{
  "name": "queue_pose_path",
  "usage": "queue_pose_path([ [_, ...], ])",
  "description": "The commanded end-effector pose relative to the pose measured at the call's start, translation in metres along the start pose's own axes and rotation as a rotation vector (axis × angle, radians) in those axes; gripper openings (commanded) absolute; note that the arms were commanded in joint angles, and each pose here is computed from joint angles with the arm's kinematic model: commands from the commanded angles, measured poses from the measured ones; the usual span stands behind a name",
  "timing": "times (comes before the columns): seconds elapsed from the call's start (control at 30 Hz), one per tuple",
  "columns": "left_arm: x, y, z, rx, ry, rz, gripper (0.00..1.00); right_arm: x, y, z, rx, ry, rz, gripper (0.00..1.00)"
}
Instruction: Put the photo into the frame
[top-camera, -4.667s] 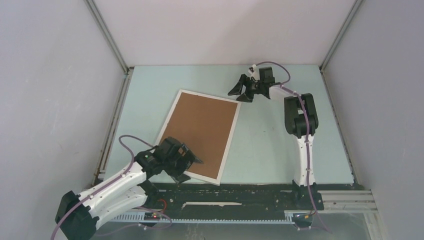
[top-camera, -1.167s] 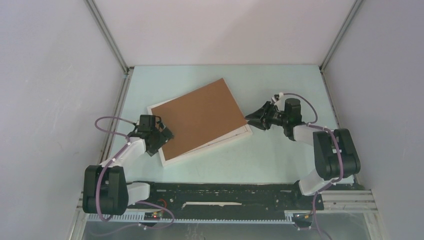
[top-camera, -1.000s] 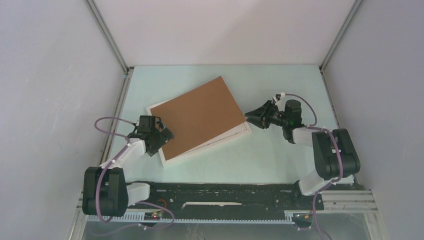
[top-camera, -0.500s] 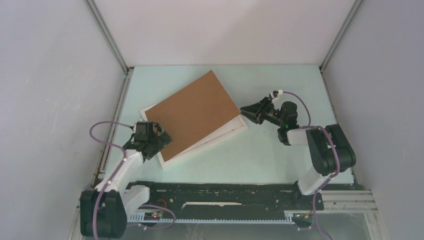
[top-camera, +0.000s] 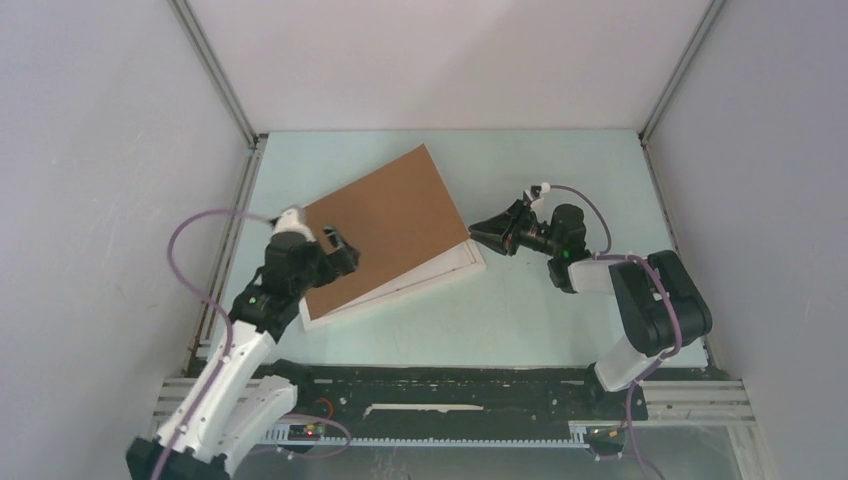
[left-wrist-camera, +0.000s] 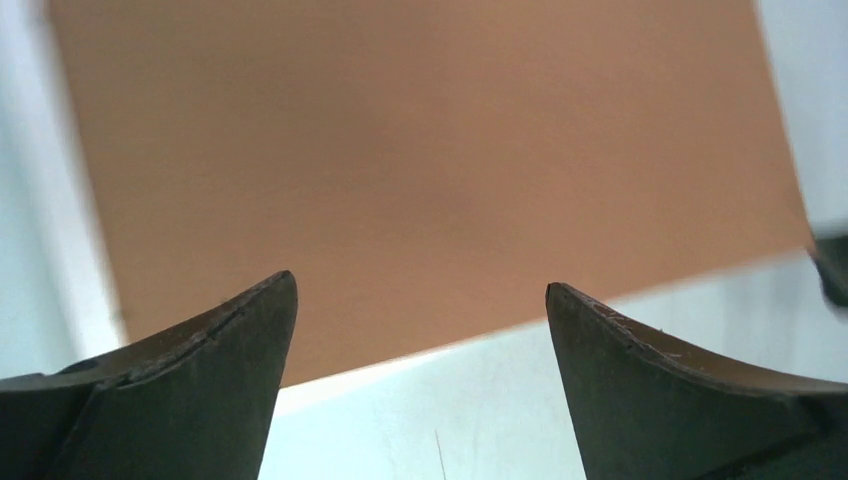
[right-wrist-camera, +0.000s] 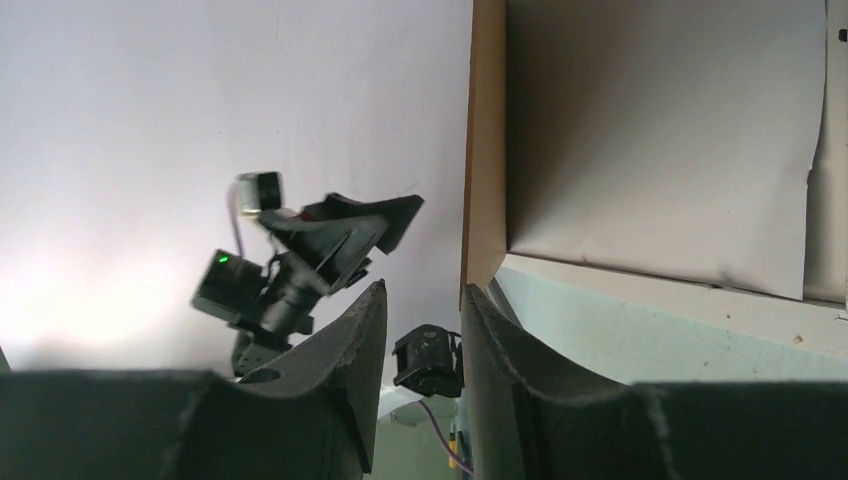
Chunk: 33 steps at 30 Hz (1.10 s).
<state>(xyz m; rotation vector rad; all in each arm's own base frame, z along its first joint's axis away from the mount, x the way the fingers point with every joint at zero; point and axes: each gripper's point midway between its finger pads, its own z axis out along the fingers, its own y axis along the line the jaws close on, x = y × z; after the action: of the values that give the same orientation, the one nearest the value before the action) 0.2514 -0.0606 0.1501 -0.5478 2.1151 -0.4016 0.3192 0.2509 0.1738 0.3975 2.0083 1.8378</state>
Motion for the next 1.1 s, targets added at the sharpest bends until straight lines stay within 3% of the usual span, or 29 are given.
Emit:
queue_pose_path([
  [0.0, -0.027, -0.100, -0.021, 0.258, -0.095, 0.442, 1.00, 0.008, 0.029, 0.006, -0.064, 0.031, -0.068, 0.40],
  [0.13, -0.003, -0.148, -0.022, 0.327, -0.086, 0.763, 1.00, 0.009, 0.029, 0.008, -0.062, 0.028, -0.060, 0.40],
  [0.27, 0.024, -0.168, -0.007, 0.306, -0.077, 0.961, 1.00, 0.008, 0.029, 0.009, -0.061, 0.022, -0.051, 0.40],
  [0.4, 0.034, -0.177, 0.010, 0.189, -0.103, 1.027, 1.00, 0.007, 0.029, 0.009, -0.062, 0.021, -0.042, 0.40],
  [0.5, 0.049, -0.188, 0.014, 0.203, -0.136, 1.081, 1.00, 0.008, 0.030, 0.008, -0.062, 0.022, -0.040, 0.40],
  [0.83, 0.074, -0.186, 0.042, 0.015, -0.179, 1.246, 1.00, 0.006, 0.029, 0.008, -0.050, 0.009, -0.023, 0.39],
  [1.07, 0.072, -0.177, 0.060, -0.149, -0.225, 1.295, 0.88, 0.006, 0.030, 0.009, -0.042, 0.004, -0.006, 0.39],
])
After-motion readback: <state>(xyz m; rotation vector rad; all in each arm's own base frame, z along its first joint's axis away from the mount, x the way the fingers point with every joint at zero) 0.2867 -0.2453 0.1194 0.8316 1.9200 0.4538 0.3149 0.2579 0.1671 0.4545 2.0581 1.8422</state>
